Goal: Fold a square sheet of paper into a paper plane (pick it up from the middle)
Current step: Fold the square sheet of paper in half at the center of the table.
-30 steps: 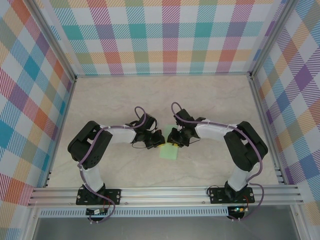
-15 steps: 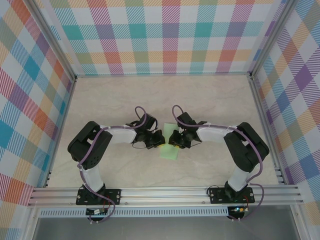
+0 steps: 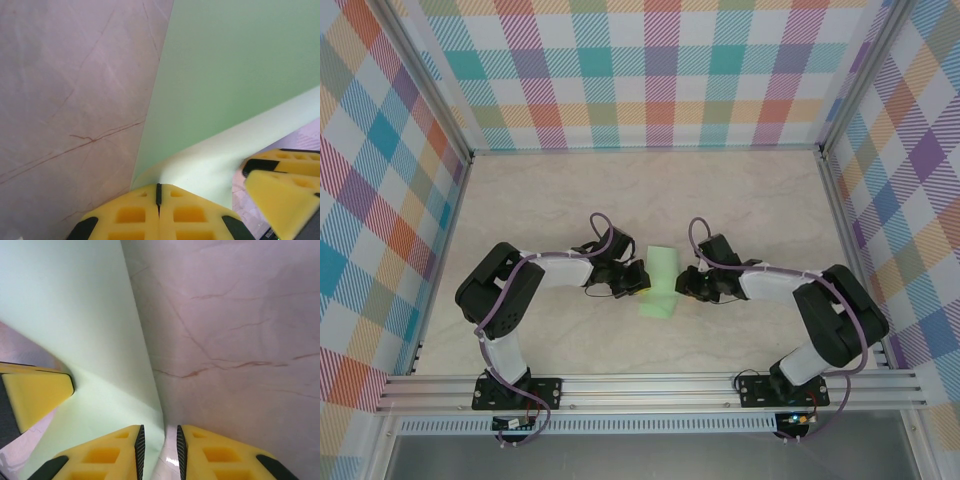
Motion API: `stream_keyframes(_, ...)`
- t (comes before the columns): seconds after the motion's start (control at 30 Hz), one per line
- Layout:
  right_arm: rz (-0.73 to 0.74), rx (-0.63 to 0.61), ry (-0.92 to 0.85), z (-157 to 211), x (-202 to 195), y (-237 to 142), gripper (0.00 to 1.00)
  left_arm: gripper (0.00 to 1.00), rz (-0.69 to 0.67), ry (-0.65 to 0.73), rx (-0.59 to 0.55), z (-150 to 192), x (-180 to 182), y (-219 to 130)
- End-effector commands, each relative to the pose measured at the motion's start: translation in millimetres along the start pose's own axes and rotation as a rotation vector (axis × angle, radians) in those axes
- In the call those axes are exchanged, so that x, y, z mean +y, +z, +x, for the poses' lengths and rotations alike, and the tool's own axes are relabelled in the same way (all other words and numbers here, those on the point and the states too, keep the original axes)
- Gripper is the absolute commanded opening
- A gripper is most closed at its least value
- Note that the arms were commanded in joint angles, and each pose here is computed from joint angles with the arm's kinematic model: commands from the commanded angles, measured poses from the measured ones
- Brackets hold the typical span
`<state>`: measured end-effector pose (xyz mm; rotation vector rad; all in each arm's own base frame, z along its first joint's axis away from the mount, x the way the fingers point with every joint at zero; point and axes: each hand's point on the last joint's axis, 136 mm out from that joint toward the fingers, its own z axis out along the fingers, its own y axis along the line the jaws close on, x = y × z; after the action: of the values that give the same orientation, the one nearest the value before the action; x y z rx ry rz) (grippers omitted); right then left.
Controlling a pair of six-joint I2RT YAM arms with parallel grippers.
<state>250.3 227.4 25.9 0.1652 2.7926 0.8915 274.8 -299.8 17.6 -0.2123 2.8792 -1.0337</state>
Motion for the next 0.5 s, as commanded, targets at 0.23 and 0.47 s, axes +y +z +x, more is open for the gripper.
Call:
stream_keyframes(0.23,-0.177,0.013,-0.105,-22.8,55.4,-1.3,0.22,0.03,-0.228,-0.085,0.030,18.7,60.3,4.0)
stream_keyframes(0.47,-0.156,0.069,-0.098,-20.8,46.0,23.9,0.19,0.02,-0.249,-0.084,0.043,20.8,61.4,1.5)
